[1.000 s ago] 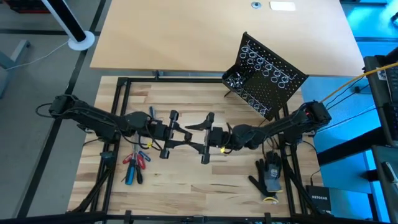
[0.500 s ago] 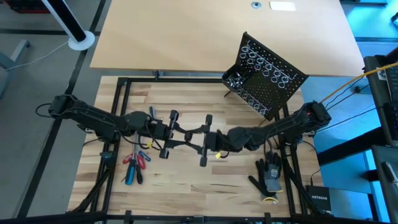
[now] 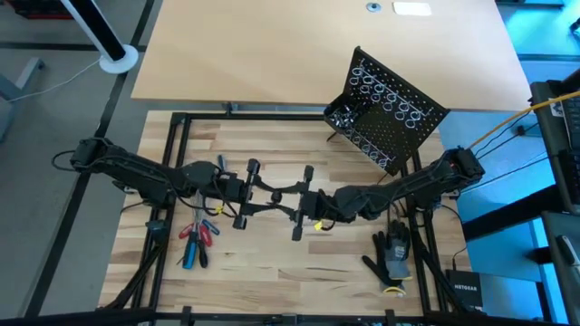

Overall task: Hang tools onto peg board
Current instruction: Hang the top black screwdriver on the black pegboard

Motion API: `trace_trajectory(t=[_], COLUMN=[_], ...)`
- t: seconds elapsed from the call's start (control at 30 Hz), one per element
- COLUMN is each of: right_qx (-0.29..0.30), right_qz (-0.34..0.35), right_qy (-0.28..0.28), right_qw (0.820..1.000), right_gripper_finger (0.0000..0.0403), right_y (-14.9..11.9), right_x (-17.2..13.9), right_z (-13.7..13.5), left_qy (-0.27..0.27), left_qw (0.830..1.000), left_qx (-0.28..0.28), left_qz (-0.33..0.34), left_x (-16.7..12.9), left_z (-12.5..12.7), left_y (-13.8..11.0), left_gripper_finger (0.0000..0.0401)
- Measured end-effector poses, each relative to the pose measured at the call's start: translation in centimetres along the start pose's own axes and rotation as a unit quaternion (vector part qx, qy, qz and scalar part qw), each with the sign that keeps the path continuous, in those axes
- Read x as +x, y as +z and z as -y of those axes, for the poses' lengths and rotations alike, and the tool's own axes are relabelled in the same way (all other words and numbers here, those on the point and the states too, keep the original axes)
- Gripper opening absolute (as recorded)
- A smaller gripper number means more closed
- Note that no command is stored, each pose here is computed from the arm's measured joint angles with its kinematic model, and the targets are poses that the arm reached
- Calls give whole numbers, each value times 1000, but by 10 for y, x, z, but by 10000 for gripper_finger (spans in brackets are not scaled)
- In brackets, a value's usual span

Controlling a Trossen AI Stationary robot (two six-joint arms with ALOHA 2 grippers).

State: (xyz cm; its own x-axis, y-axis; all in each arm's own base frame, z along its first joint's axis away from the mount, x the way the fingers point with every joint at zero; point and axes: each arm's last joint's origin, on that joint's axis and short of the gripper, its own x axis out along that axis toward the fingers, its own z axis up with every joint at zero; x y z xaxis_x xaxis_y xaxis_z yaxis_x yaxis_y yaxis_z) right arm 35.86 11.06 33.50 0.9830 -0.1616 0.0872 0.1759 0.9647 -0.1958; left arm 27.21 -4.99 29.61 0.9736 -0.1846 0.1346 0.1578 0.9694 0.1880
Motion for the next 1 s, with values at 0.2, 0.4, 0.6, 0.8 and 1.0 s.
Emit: trace_trajectory(t=[0.2,0.4,0.6,0.8,1.0], right_qx=[-34,-40,-37,-21,-19], right_qz=[4,-10,-41,-56,-78], right_qy=[-101,-203,-317,-369,-408], right_qw=[994,978,947,927,910], right_gripper_finger=[130,130,131,132,132], right_y=[40,82,110,126,136], right_x=[-35,-80,-118,-143,-155], right_z=[6,35,76,99,112], left_qy=[44,73,76,75,75], left_qw=[998,995,994,994,994], left_qx=[18,30,31,33,31], left_qz=[-40,-68,-69,-73,-73], left_x=[-13,-29,-33,-33,-33], left_z=[-4,-8,-9,-9,-9], left_y=[7,17,20,19,19], left_gripper_finger=[196,199,200,200,200])
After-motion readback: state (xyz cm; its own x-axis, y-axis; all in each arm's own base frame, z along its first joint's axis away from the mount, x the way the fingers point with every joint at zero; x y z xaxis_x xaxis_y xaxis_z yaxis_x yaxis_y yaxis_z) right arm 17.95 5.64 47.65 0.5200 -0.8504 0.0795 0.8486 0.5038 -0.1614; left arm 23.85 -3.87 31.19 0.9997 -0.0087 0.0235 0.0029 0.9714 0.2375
